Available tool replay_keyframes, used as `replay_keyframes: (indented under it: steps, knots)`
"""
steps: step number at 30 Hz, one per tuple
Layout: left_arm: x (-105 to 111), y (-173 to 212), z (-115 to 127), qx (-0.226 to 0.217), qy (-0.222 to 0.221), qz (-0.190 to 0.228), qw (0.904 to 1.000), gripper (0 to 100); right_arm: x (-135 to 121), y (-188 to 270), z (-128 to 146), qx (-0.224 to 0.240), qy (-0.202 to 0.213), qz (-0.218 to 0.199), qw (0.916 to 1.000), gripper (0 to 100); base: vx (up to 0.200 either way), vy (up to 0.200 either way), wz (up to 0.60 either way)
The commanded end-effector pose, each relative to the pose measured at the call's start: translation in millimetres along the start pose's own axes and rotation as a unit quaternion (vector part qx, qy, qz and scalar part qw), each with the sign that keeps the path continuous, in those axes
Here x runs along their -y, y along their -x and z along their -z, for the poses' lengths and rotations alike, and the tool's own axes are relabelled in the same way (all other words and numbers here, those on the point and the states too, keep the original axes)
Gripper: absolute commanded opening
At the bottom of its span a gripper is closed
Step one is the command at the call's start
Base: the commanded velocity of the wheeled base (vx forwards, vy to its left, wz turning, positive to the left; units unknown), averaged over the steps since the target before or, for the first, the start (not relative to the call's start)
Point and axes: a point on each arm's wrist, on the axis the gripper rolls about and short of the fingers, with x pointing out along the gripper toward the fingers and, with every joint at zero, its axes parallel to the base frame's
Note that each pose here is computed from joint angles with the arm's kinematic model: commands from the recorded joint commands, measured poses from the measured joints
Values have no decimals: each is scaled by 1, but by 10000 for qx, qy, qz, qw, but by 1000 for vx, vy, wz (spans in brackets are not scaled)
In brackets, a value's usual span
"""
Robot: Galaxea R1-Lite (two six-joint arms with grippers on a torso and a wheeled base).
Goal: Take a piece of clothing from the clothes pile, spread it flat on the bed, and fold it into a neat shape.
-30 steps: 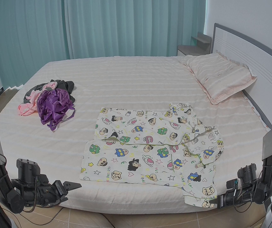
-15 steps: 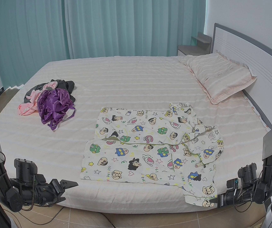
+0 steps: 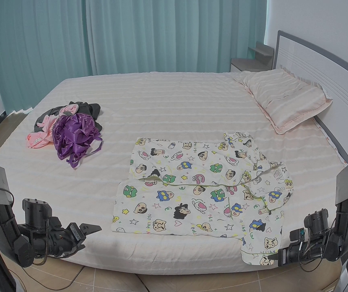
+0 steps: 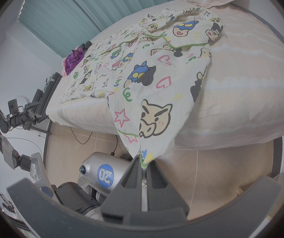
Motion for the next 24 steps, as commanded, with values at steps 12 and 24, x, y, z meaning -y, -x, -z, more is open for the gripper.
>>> replay_keyframes:
  steps: [12,24]
  knots:
    - [37,-75,24,467,-770,-567,9943,100,2,4,2,-6,-66,40,10000,0,0,0,0]
    - [48,-97,23,779,-887,-593,9912,100,2,5,2,24,-77,48,10000,0,0,0,0]
